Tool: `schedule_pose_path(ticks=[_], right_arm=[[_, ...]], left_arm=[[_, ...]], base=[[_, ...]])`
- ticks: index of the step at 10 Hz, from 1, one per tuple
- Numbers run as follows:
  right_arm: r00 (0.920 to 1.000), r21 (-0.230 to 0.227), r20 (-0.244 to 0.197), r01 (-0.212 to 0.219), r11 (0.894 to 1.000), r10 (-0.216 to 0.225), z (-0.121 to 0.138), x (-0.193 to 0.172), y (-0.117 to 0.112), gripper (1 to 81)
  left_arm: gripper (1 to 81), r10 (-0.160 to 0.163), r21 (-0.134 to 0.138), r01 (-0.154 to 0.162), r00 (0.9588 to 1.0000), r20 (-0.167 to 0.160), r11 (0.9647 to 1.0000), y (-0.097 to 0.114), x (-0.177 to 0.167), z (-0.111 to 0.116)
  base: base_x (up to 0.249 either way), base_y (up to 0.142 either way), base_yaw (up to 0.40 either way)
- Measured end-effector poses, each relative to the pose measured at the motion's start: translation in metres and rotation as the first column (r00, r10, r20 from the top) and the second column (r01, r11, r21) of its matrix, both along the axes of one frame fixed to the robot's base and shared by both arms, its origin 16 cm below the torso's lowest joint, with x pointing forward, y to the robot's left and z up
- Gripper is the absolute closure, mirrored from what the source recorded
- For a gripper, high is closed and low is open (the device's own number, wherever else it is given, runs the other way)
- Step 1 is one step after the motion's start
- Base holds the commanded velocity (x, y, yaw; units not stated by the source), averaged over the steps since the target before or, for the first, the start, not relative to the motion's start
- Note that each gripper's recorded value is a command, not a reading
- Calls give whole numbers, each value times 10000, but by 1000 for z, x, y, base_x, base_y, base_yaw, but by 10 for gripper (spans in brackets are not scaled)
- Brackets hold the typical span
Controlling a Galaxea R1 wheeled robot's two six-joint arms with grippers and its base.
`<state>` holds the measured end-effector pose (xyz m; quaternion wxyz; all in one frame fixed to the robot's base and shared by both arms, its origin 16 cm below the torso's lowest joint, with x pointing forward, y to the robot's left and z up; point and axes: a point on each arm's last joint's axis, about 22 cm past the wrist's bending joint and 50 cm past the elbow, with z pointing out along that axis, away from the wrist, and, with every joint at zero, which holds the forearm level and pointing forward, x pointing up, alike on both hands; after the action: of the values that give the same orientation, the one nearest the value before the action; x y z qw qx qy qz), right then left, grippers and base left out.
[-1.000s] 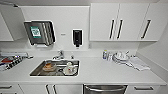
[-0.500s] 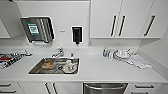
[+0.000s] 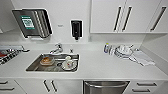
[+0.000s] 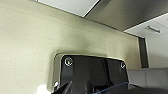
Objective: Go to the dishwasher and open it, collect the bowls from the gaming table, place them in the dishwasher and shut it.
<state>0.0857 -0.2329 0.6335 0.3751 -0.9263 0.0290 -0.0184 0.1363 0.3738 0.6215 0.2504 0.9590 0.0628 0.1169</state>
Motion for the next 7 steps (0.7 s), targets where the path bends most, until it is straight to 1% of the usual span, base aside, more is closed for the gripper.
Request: schedule_pose_path(ticks=[1, 2, 3, 4, 5, 6, 7], right_arm=[[9997, -17, 156, 161, 9999, -161, 3, 19, -4, 10], [9991, -128, 111, 422, 9990, -421, 2, 33, -13, 10], [9983, -249, 222, 551, 9982, -545, 2, 46, -22, 10], [9969, -333, 508, 616, 9975, -598, 2, 65, -29, 10], [9954, -259, 720, 651, 9975, -631, 6, 78, -28, 10], [9941, -161, 872, 661, 9977, -645, 9, 88, -26, 10], [9929, -145, 956, 720, 9973, -703, 8, 96, -26, 10]], left_arm=[[10, 17, 73, -19, 9996, 274, 10000, 11, 19, 14], [10, 40, 170, -48, 9987, 513, 9998, 23, 36, 28], [10, 29, -6, -29, 9964, 849, 10000, 18, 55, 41], [10, 12, -359, 34, 9916, 1293, 9993, 3, 81, 56], [10, -24, -551, 113, 9871, 1603, 9984, -4, 99, 68], [10, -80, -638, 200, 9829, 1840, 9978, -4, 113, 85], [10, -162, -779, 318, 9811, 1930, 9965, -7, 118, 99]], base=[[0, 0, 0], [0, 0, 0], [0, 0, 0], [0, 0, 0], [0, 0, 0], [0, 0, 0], [0, 0, 0]])
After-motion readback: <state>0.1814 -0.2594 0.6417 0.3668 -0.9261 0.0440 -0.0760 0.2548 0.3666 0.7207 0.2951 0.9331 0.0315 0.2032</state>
